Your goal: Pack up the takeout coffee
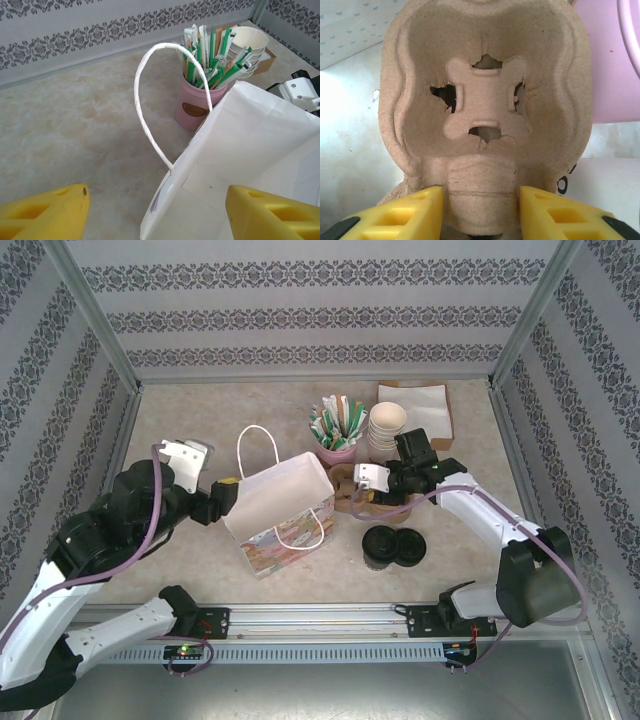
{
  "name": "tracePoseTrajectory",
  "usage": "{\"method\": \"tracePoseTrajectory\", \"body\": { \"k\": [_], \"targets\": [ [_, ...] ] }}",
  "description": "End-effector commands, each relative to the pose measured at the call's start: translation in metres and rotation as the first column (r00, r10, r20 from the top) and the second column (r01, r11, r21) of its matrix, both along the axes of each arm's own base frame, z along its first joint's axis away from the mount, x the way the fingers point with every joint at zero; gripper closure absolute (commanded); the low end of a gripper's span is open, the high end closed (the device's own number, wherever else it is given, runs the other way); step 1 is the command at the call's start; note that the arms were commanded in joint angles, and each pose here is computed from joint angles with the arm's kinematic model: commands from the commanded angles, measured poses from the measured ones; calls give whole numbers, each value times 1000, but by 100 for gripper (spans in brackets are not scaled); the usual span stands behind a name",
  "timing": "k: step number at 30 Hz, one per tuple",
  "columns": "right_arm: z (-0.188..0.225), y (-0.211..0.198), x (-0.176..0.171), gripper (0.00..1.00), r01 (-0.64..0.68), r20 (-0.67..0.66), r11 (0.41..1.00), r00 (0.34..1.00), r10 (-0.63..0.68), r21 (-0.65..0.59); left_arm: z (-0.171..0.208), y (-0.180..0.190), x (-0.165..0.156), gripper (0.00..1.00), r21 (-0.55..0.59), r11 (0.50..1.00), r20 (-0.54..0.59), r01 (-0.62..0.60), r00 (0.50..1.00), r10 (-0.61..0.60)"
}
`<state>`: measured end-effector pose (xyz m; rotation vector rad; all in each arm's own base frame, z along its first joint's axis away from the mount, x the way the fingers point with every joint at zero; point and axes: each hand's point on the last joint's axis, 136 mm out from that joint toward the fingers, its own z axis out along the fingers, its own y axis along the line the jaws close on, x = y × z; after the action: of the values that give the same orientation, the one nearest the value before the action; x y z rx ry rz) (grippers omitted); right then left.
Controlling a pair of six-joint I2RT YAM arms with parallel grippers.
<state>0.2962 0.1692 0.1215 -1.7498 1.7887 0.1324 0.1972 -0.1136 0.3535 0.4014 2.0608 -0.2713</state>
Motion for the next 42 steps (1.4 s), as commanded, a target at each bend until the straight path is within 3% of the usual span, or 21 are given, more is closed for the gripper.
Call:
{"method": "tracePoseTrajectory", "body": {
  "k": [1, 7, 11, 18, 42],
  "targets": [
    [12, 3, -12, 56, -18, 1, 1000, 1000, 18, 8, -2, 12, -12, 27, 2, 999, -63, -37, 997, 37],
    [19, 1, -16, 56, -9, 23, 1000, 1000, 9, 15, 4, 19, -23, 26, -44, 997, -103, -65, 993, 60],
    [19, 0, -15, 50, -3, 29, 1000, 1000, 2, 15, -2, 17, -27, 24, -62, 995, -149, -74, 987, 64],
    [17, 6, -10, 47, -23, -11, 1000, 1000, 23, 5, -17, 18, -31, 23, -52, 994, -215, -95, 973, 82],
    [0, 8, 2, 41, 2, -49, 993, 999, -7, -115, -26, 27, -30, 22, -1, 992, -219, -128, 968, 125]
  ]
}}
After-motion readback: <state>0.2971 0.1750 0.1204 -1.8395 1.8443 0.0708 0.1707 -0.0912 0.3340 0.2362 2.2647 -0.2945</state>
